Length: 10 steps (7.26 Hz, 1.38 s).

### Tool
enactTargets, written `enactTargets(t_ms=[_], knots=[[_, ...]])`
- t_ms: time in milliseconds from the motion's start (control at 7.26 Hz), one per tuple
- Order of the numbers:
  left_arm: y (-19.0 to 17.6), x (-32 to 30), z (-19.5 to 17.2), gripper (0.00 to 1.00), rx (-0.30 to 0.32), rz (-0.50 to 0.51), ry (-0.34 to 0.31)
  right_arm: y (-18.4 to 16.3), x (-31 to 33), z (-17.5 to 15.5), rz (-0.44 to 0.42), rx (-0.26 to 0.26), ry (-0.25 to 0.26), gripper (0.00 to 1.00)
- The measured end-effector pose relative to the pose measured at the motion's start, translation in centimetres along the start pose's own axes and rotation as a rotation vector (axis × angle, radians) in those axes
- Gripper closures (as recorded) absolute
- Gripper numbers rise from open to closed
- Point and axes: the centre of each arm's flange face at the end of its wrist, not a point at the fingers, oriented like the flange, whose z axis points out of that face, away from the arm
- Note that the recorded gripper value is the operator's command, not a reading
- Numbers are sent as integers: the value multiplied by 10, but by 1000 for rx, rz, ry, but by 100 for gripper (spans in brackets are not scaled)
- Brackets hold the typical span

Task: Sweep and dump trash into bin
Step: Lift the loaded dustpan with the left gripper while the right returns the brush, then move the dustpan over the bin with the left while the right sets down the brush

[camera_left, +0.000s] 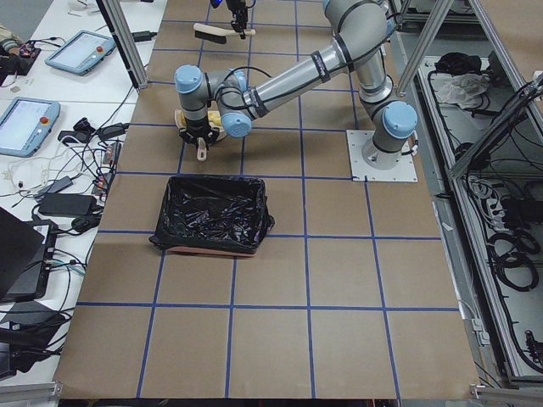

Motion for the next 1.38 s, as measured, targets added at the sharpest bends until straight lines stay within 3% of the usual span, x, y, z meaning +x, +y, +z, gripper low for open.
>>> enactTargets(t_ms=[276,551,965,1378], knots=[[49,5,-35,100,38,-56,-12,-27,92,7,-76,-18,34,100],[97,10,-80,100,80,-131,-24,-43,164,41,-104,-34,49,100],[178,24,-122,100,110,-231,-24,-53,213,69,-152,-16,47,100],[260,47,-141,100,108,-289,-14,-58,249,81,-182,-41,23,100]])
